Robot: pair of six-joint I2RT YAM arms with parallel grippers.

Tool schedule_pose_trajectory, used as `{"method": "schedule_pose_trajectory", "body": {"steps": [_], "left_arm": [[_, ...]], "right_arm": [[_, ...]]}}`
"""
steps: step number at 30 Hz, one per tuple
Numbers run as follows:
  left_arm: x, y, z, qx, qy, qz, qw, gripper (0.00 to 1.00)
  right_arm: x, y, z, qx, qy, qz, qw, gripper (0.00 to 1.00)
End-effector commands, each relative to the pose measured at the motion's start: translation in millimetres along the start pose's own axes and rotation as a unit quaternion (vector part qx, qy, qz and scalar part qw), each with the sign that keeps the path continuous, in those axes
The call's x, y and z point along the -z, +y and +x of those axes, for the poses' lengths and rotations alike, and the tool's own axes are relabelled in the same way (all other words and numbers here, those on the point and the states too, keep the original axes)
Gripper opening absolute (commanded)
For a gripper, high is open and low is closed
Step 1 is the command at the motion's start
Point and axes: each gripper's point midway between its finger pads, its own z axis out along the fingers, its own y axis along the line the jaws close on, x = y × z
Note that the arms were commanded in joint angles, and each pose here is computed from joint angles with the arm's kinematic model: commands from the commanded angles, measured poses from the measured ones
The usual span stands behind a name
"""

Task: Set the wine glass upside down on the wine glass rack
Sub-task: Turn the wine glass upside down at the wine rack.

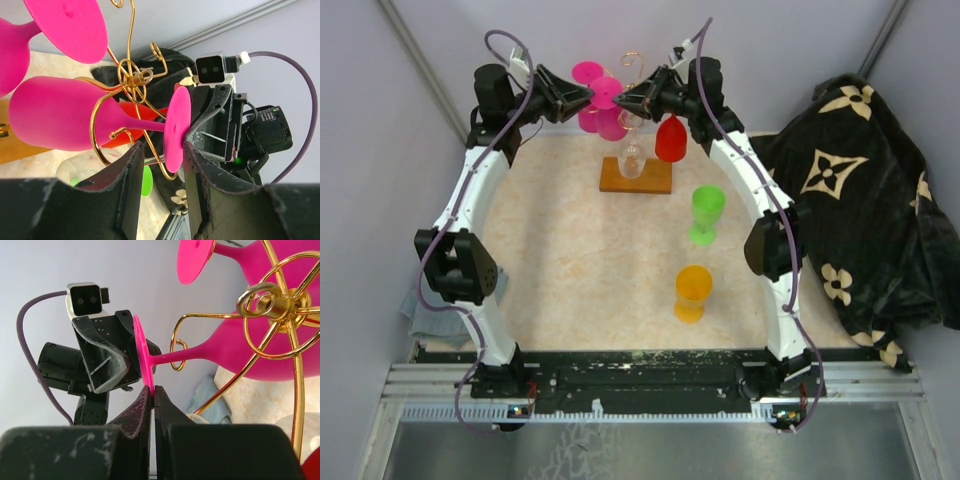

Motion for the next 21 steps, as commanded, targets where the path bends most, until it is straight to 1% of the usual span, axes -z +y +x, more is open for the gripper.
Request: {"method": "schedule_pose_trajectory", "body": {"steps": [1,4,6,7,12,14,19,21], "left_arm": [[-5.4,-2.9,3.5,-0.004,0.008,0.015,1.0,0.43],[-7.6,-4.9,4.2,-0.004,0.009,0.02,1.0,0.43],[-8.7,-7.1,4.3,-0.002,0.008,0.024,1.0,0.4],[-8.4,-8.2,3.1,-0.003,0.006,0.025,1.0,0.36],[-8.7,-11.8,0.8,-0.004,0.0,0.029,1.0,0.23],[-9.9,-12.9,3.2,-0.002,0.004,0.031,1.0,0.21],[-10.0,-13.1,3.0,-0.001,0.002,0.029,1.0,0.02],[-9.7,-13.7,2.1,-0.001,-0.001,0.027,1.0,0.0]], "right_arm": [[12.6,46.0,-2.3,0.035,-0.011,-0.045,0.998,0.0],[11.9,44.0,-2.1,0.033,-0.011,-0.043,0.998,0.0],[11.6,43.3,-2.0,0.033,-0.01,-0.043,0.999,0.0],[11.4,42.8,-1.8,0.032,-0.01,-0.042,0.999,0.0],[11.4,43.6,-2.5,0.033,-0.011,-0.043,0.998,0.0],[11.1,43.3,-2.4,0.032,-0.011,-0.043,0.998,0.0],[11.5,43.1,-1.6,0.033,-0.009,-0.043,0.998,0.0],[12.0,43.5,-1.2,0.033,-0.009,-0.044,0.998,0.0]]}}
